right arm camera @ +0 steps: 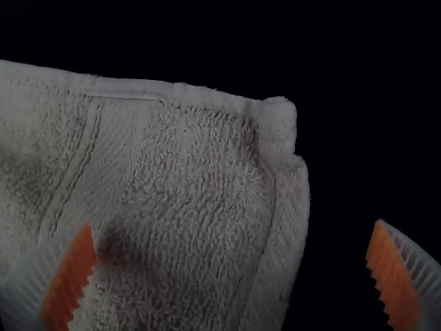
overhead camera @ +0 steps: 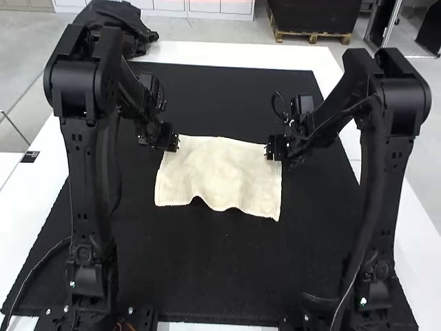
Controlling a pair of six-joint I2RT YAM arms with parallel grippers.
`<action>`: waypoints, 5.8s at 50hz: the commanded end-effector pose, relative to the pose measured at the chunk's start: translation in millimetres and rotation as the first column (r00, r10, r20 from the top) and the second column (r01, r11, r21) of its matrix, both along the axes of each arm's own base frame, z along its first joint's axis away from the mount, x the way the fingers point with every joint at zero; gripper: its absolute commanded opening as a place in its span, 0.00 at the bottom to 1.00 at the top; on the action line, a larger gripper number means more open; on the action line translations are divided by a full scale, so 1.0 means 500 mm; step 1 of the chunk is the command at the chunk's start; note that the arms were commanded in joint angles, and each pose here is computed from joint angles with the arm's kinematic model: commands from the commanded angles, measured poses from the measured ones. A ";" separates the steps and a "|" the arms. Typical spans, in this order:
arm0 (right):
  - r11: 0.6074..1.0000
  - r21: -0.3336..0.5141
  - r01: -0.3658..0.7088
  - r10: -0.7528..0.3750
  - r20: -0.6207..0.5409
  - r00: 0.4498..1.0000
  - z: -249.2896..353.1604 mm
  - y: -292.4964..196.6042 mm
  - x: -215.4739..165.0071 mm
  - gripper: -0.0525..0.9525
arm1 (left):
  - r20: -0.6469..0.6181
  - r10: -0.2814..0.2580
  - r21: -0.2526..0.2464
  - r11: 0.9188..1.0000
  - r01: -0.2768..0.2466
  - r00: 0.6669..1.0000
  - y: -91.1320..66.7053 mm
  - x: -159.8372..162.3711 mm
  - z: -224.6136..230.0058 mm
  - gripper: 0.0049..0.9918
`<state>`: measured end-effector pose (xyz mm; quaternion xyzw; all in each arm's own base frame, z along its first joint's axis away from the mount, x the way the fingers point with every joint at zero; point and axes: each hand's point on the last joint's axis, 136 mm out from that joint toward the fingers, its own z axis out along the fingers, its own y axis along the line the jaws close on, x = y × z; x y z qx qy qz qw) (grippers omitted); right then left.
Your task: Fold the towel.
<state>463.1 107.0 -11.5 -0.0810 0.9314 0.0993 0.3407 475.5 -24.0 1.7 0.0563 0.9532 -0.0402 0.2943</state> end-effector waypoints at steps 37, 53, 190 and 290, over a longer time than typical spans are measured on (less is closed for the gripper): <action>0.980 0.149 -0.136 0.156 -0.133 0.979 -0.058 0.070 -0.068 0.03 | 0.019 0.002 -0.021 1.000 -0.002 1.000 -0.006 0.009 -0.054 0.02; 0.984 0.159 -0.083 0.096 -0.074 0.993 -0.001 0.028 -0.034 0.03 | 0.093 -0.007 -0.041 0.999 0.011 0.996 -0.010 0.030 0.001 0.02; 0.954 0.280 -0.111 0.136 -0.071 0.988 0.201 -0.005 -0.187 0.03 | 0.048 -0.026 -0.108 0.994 0.031 0.999 0.084 -0.121 0.122 0.02; 0.990 0.133 -0.044 0.062 -0.134 0.989 0.081 -0.087 -0.287 0.76 | -0.055 -0.003 -0.080 0.997 -0.001 0.999 0.128 -0.289 0.034 0.88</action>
